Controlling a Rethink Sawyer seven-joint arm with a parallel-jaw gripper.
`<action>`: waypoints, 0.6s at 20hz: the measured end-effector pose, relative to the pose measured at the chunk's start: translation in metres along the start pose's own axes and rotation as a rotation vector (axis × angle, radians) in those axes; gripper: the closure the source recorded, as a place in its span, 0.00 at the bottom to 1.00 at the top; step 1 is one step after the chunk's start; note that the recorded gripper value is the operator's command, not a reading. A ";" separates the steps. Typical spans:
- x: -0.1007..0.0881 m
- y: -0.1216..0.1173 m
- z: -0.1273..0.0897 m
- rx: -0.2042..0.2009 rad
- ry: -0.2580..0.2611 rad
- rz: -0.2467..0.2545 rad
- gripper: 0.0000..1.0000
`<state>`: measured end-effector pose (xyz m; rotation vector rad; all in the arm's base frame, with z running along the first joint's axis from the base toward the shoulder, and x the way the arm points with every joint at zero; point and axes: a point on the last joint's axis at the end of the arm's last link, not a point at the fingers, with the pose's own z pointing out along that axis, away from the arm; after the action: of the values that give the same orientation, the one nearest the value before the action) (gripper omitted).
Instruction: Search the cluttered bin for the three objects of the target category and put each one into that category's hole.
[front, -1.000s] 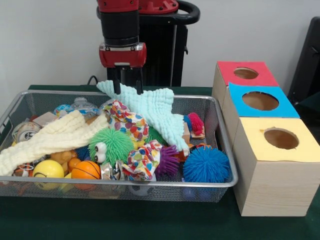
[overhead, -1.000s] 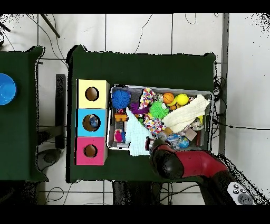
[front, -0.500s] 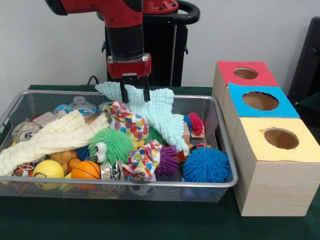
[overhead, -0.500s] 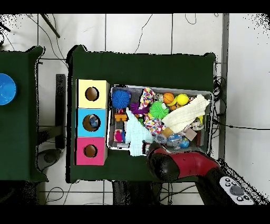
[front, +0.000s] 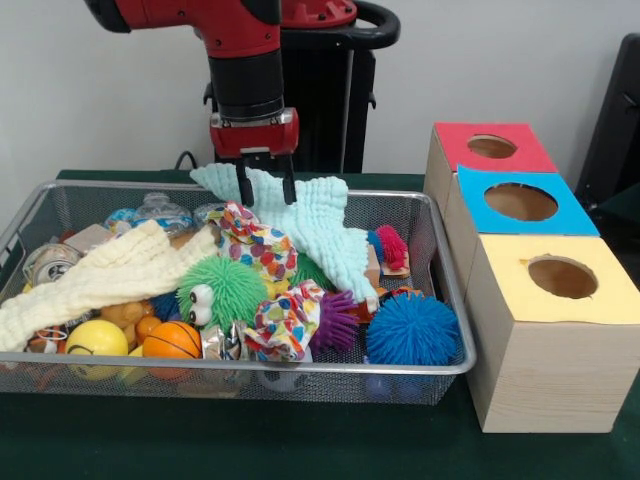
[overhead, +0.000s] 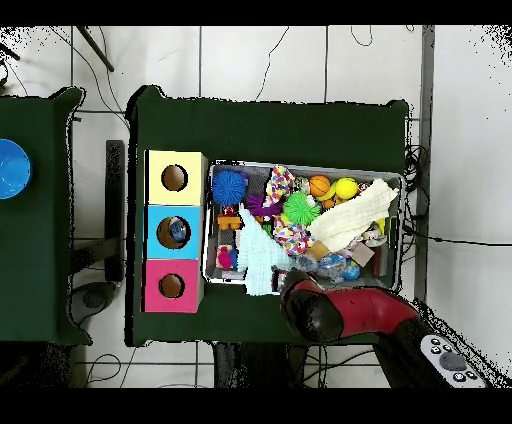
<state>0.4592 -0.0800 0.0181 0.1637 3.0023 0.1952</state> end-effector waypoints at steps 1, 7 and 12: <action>0.000 -0.002 0.000 0.000 0.004 0.004 0.00; 0.001 -0.011 -0.003 0.005 0.049 0.022 0.00; 0.003 -0.016 -0.009 0.027 0.102 0.021 0.00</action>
<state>0.4538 -0.0961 0.0244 0.1945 3.1068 0.1707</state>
